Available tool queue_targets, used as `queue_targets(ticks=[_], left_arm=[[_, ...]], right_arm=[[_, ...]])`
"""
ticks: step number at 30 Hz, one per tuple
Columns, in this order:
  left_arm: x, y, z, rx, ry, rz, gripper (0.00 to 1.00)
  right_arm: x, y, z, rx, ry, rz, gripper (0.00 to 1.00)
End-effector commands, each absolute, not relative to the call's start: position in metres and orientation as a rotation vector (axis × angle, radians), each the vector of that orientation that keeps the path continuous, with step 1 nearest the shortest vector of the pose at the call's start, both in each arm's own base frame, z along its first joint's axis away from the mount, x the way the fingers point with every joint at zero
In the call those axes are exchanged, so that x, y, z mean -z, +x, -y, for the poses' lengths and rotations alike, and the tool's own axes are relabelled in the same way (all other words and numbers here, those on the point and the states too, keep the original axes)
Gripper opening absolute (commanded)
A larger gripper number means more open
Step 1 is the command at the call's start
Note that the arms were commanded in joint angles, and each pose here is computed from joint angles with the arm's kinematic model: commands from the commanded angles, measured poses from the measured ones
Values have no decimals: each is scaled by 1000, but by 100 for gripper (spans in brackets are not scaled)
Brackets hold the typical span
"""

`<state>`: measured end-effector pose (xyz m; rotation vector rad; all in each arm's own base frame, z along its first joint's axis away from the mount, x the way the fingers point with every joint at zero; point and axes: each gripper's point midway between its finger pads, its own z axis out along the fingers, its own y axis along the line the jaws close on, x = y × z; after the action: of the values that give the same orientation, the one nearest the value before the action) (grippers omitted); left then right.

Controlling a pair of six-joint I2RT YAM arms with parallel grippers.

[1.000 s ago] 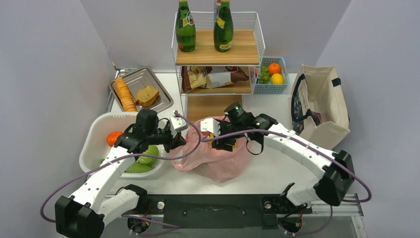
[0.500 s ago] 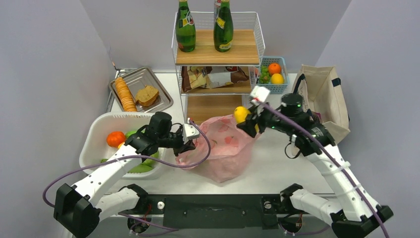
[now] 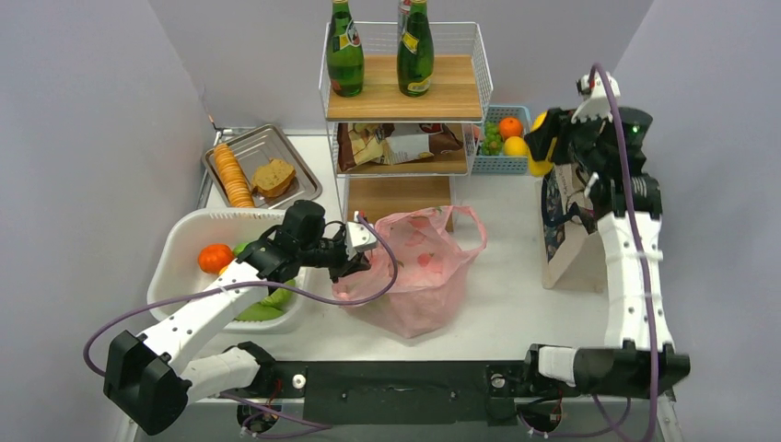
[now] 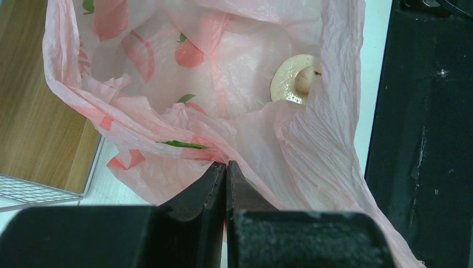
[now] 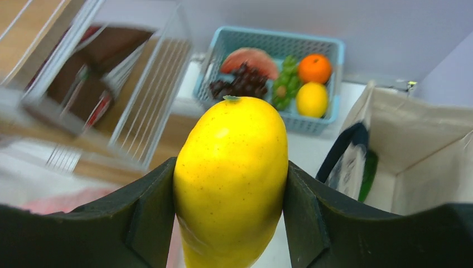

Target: Untie the knot of the grocery bags and take out the mixed food

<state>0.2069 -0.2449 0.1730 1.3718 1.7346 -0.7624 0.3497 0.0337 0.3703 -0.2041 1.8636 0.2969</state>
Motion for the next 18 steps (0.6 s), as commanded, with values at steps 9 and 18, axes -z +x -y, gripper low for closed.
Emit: queue_targets(ticks=[9, 18], left_arm=[[-197, 213, 248, 733, 1302, -1673, 0], [-197, 206, 242, 723, 1323, -1699, 0]], right_arm=[[-415, 521, -20, -115, 18, -1652, 0], [-340, 612, -40, -133, 70, -1712, 3]])
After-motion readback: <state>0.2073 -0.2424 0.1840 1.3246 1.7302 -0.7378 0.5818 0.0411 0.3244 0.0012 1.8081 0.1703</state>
